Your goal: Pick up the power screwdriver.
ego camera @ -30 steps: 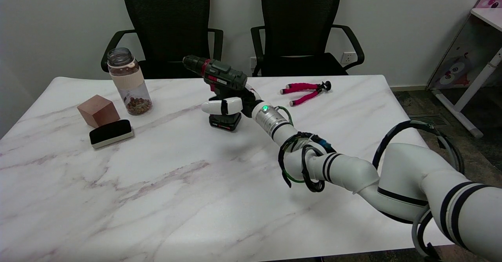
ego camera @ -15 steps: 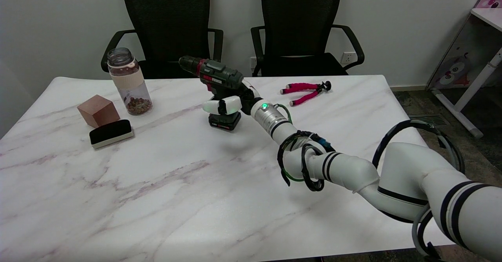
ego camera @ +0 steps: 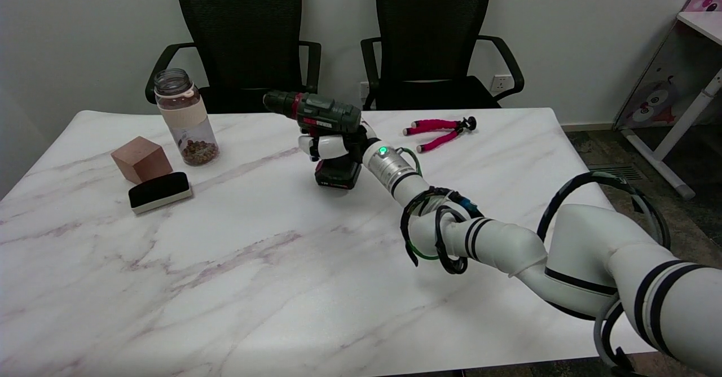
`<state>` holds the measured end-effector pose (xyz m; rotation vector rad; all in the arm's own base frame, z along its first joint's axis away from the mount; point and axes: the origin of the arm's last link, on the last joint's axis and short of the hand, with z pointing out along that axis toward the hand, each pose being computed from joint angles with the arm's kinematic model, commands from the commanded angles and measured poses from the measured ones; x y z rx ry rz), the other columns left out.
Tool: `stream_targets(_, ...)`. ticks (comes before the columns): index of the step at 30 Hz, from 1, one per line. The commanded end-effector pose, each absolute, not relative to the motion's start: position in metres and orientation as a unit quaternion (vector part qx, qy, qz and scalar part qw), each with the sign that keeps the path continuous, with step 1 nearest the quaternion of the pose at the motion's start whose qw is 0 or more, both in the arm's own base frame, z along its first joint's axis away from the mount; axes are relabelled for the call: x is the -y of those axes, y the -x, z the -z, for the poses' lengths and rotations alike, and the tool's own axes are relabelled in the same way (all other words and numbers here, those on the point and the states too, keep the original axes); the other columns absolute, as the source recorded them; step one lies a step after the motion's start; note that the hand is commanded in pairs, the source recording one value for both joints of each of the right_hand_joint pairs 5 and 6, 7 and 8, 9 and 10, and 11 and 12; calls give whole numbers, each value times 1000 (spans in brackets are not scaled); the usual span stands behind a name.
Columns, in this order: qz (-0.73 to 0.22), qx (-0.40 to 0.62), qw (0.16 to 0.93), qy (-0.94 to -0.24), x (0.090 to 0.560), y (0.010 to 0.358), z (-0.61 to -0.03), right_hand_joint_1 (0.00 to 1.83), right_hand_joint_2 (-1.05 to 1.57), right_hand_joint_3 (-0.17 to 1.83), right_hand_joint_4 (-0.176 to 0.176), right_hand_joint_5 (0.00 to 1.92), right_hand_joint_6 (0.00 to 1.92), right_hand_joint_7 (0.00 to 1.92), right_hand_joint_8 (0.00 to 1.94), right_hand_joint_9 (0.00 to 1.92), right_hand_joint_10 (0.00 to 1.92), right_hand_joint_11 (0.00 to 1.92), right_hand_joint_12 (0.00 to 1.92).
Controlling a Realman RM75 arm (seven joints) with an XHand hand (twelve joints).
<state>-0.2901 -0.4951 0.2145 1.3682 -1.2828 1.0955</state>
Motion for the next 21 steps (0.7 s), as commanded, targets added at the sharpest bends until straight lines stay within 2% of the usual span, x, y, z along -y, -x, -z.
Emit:
stream_targets(1,-451,523,468,-551,494,292,-221,1301,770,972,9,1708,1708,1708,1708,1846,1846,1228,1228)
stream_targets(6,-455,522,466,-551,495,290,-221,1303,833,993,16,1781,1781,1781,1781,1856,1856,1251,1251)
stream_targets(10,-459,524,455,-555,496,284,-216,1285,903,1016,29,1909,1909,1909,1909,1877,1877,1270,1270)
stream_targets(13,-469,527,437,-558,497,274,-212,1250,950,1060,31,1920,1920,1920,1920,1920,1920,1320,1320)
stream_targets(18,-489,522,410,-566,498,256,-212,1214,908,1061,29,1920,1920,1920,1920,1920,1920,1561,1561)
stream_targets(21,-493,520,398,-572,498,247,-211,1190,942,991,30,1920,1920,1920,1920,1920,1920,1811,1811)
